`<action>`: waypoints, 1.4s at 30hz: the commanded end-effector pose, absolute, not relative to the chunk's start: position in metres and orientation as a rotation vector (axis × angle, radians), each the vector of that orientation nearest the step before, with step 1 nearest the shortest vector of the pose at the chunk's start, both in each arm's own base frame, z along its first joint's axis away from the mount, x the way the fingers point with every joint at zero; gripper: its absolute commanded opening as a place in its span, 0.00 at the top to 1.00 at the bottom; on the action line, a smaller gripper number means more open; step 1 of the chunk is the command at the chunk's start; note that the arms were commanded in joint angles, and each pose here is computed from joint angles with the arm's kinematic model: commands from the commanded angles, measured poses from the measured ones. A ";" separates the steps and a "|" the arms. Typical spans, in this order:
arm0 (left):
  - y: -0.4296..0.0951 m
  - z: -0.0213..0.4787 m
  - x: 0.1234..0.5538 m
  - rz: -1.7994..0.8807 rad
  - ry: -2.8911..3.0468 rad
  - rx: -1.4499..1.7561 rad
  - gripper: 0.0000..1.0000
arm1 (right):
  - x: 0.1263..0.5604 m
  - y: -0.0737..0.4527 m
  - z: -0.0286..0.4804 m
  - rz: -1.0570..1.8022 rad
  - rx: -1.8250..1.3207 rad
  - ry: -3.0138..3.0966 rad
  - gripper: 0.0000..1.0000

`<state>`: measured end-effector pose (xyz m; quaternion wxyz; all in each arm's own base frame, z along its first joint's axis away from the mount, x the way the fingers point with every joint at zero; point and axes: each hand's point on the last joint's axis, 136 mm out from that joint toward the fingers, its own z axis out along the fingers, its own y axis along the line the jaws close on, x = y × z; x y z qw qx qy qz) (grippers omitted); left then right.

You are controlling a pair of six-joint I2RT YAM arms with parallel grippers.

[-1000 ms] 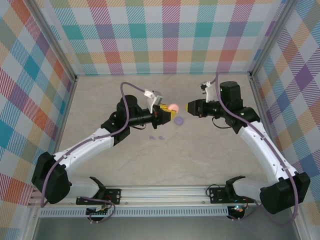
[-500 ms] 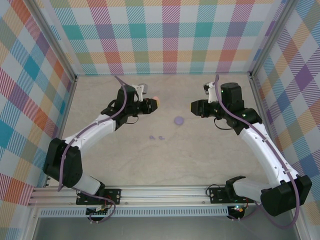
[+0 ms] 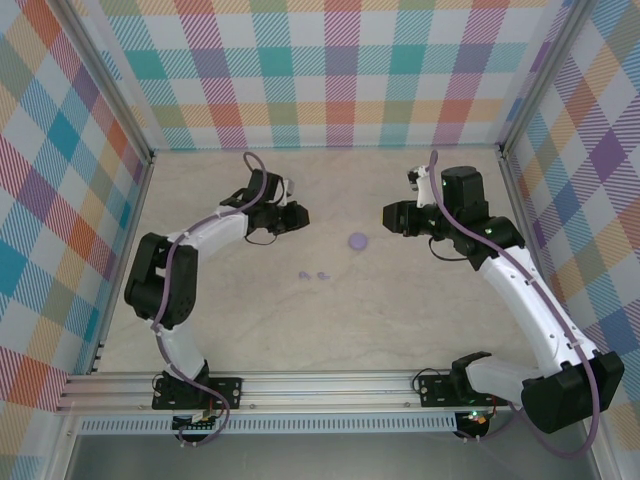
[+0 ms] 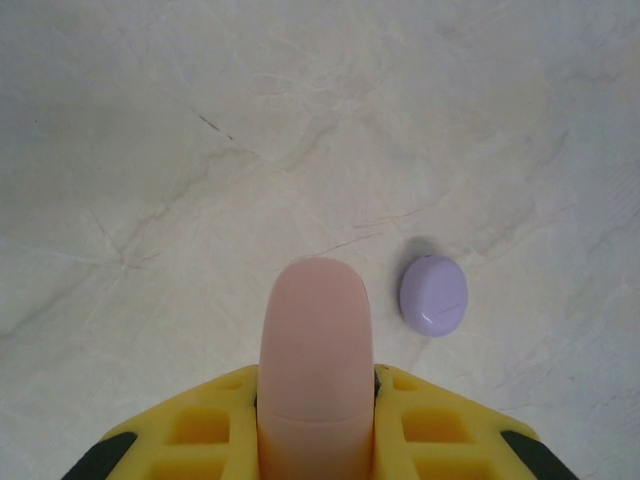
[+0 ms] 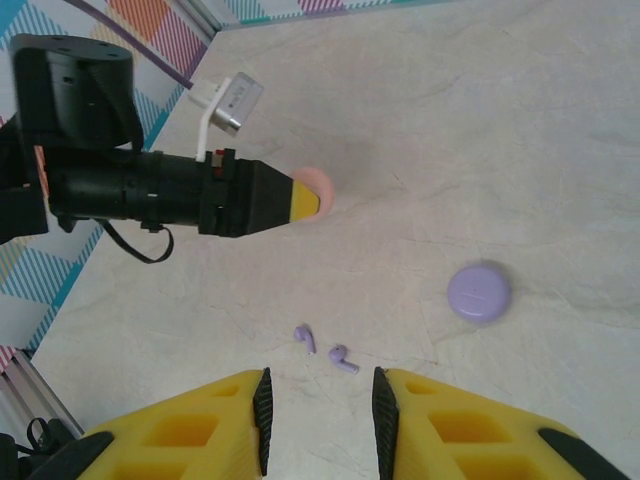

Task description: Insert wireless bluetooth earbuds into charging case

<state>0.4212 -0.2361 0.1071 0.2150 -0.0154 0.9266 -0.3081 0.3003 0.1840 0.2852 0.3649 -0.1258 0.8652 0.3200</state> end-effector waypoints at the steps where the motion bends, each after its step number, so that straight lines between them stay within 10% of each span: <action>1: -0.239 0.105 0.429 -0.882 2.585 -0.014 0.88 | 0.293 0.182 0.291 0.806 -0.345 2.215 0.66; 20: -0.236 0.039 0.443 -0.836 2.751 -0.049 0.83 | 0.292 0.177 0.278 0.765 -0.338 2.260 0.66; 35: -0.212 0.043 0.448 -0.629 2.766 -0.051 0.36 | 0.294 0.171 0.263 0.717 -0.318 2.306 0.64; 42: -0.204 0.076 0.448 -0.577 2.719 0.019 0.30 | 0.302 0.174 0.239 0.717 -0.292 2.373 0.64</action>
